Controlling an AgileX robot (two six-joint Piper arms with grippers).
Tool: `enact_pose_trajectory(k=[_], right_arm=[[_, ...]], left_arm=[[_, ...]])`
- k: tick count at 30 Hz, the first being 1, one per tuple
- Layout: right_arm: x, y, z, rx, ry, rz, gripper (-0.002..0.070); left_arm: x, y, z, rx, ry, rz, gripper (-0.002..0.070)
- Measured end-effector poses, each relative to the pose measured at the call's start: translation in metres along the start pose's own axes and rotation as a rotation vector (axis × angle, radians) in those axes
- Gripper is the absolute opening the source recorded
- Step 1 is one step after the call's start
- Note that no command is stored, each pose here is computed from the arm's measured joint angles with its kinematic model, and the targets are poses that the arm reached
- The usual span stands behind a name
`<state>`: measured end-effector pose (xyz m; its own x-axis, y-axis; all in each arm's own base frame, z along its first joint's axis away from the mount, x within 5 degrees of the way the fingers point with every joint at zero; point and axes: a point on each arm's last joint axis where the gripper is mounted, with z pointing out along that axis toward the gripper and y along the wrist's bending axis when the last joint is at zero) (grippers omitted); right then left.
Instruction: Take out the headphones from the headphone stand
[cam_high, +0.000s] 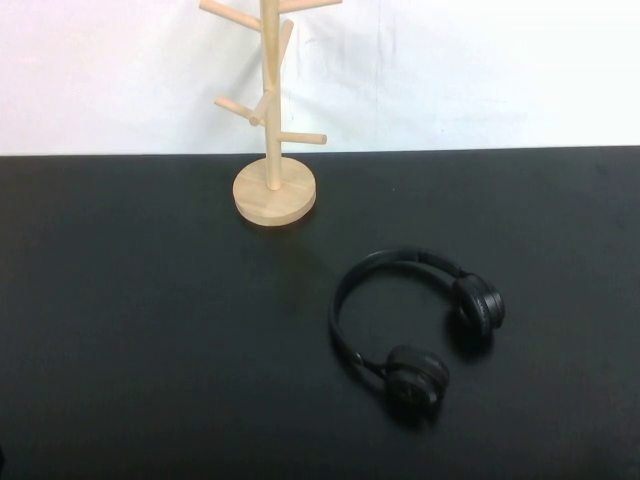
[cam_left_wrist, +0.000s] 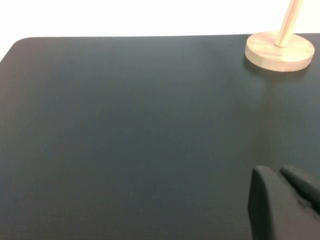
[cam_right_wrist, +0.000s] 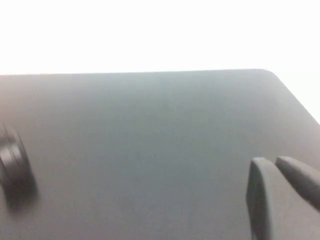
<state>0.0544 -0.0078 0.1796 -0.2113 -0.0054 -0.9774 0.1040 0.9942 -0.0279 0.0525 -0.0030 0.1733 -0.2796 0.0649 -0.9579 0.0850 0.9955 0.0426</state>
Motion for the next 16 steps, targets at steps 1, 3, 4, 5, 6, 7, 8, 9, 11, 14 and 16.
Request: enact_pose_trajectory(k=[1, 3, 4, 5, 6, 7, 8, 9, 11, 14, 16], right_arm=[[0.0031, -0.0008, -0.0001, 0.008, 0.034, -0.01, -0.0009], [0.008, -0.0019, -0.0003, 0.021, 0.087, -0.02, -0.0009], [0.0087, -0.0021, -0.0004, 0.022, 0.094, -0.021, -0.0009], [0.0089, -0.0022, -0.0004, 0.023, 0.097, -0.024, -0.0009], [0.0088, -0.0022, -0.0004, 0.023, 0.097, -0.024, -0.0009], [0.0089, -0.0022, -0.0004, 0.023, 0.097, -0.024, -0.0009], [0.009, -0.0023, -0.0004, 0.024, 0.099, -0.026, -0.0009], [0.0092, -0.0023, -0.0005, 0.024, 0.101, -0.026, -0.0009], [0.0094, -0.0023, -0.0005, 0.025, 0.102, -0.026, -0.0009], [0.0094, -0.0023, -0.0005, 0.025, 0.102, -0.026, -0.0009], [0.0094, -0.0023, -0.0005, 0.025, 0.102, -0.026, -0.0009]], left_arm=[[0.0, 0.0, 0.0, 0.0, 0.0, 0.0, -0.0004], [-0.0005, 0.0, -0.0002, 0.0, -0.002, 0.0, -0.0004], [-0.0005, 0.0, -0.0002, 0.0, -0.002, 0.0, -0.0004], [-0.0005, 0.0, -0.0002, 0.0, -0.002, 0.0, -0.0004], [-0.0005, 0.0, -0.0002, 0.0, -0.002, 0.0, -0.0004], [-0.0005, 0.0, -0.0002, 0.0, -0.002, 0.0, -0.0004], [-0.0005, 0.0001, -0.0002, -0.001, -0.002, 0.001, -0.0004], [-0.0005, 0.0001, -0.0002, -0.001, -0.002, 0.001, -0.0004], [-0.0005, 0.0001, -0.0002, -0.001, -0.002, 0.001, -0.0004], [-0.0005, 0.0001, -0.0002, -0.001, -0.002, 0.001, -0.0004], [-0.0005, 0.0001, -0.0002, -0.001, -0.002, 0.001, -0.0004]])
